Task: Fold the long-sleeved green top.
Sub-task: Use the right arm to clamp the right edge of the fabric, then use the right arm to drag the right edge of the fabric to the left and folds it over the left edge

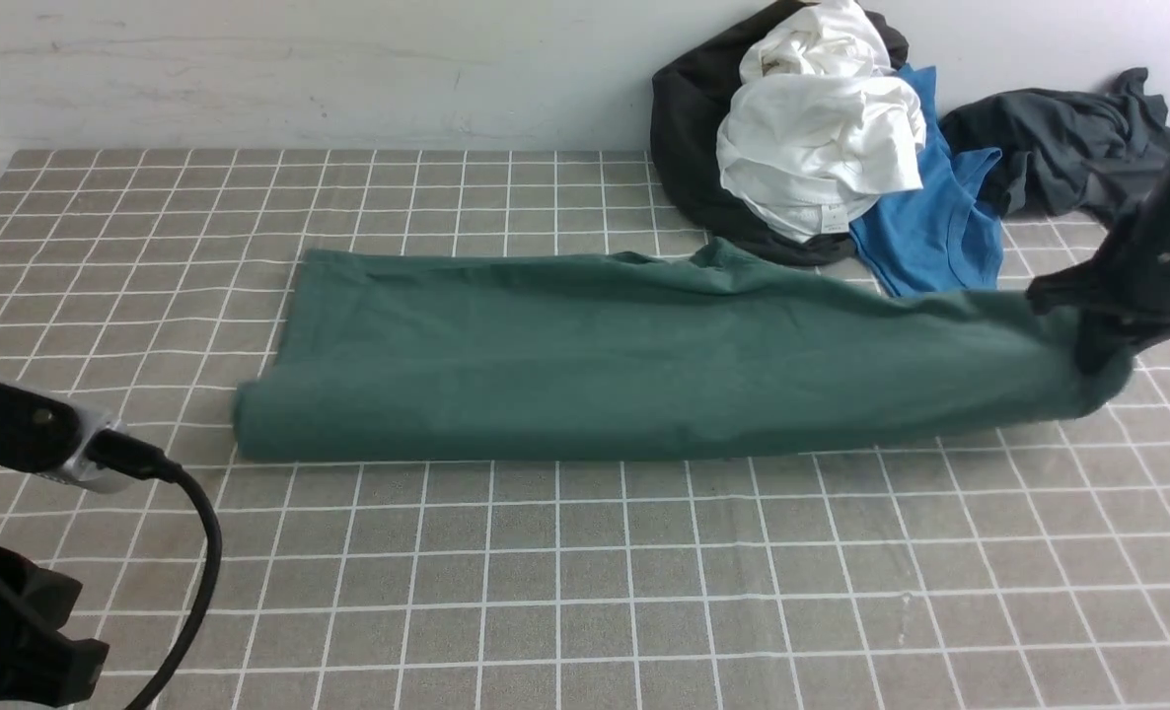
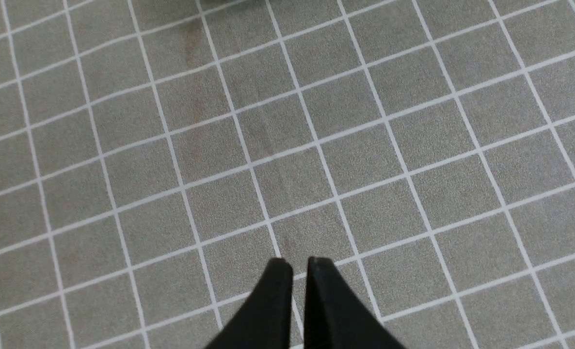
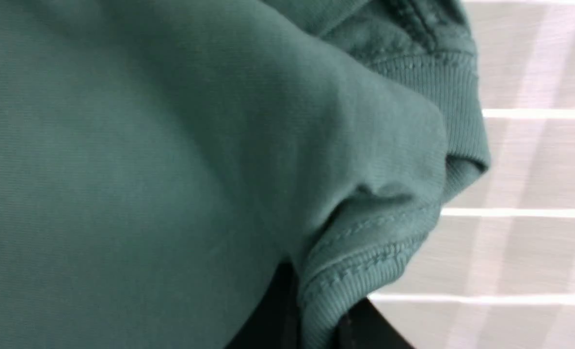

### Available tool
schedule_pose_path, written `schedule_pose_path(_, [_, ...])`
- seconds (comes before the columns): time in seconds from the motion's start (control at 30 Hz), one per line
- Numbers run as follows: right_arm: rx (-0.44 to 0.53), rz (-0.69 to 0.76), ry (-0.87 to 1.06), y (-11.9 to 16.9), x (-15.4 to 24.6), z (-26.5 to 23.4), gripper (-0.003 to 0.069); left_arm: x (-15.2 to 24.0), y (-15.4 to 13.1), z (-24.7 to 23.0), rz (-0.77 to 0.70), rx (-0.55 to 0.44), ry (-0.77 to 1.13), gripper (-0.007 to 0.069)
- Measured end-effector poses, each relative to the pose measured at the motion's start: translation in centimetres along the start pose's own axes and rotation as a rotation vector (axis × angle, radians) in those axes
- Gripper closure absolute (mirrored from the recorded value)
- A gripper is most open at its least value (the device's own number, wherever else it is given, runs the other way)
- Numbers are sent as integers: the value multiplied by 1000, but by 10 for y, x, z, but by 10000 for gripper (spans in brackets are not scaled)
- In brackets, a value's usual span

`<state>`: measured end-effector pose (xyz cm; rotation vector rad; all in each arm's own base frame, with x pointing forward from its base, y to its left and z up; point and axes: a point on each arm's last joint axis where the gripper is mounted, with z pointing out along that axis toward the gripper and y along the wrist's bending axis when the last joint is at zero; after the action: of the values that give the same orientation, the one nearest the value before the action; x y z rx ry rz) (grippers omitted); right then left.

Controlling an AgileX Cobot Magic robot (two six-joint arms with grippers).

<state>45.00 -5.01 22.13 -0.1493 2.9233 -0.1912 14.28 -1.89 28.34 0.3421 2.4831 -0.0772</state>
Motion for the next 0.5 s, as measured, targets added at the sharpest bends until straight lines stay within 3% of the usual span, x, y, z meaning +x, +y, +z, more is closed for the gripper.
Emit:
schedule_pose_path(0.13, [138,-9,-85,-15,5,-52,636,-5,-1,0,-19,9,-50,599])
schedule_pose_path(0.23, [114,48,-160,-7,4,-83,636,-8,-1,0,-31,14,-86,599])
schedule_pose_path(0.33, [-30,75,-250,27,-6,-108,636,-10,-2,-1,-49,27,-108,599])
schedule_pose_path(0.4, [-180,38,-285,72,-12,-120,636,-10,-3,-1,-59,36,-113,599])
schedule_pose_path(0.43, [-191,41,-288,72,-12,-120,636,-10,-3,-1,-60,37,-114,599])
schedule_pose_path(0.47, [-305,-13,-314,116,-15,-126,636,-10,-3,-1,-61,39,-114,599])
schedule_pose_path(0.5, [-367,-47,-340,141,-17,-127,636,-10,-3,-1,-62,39,-114,599])
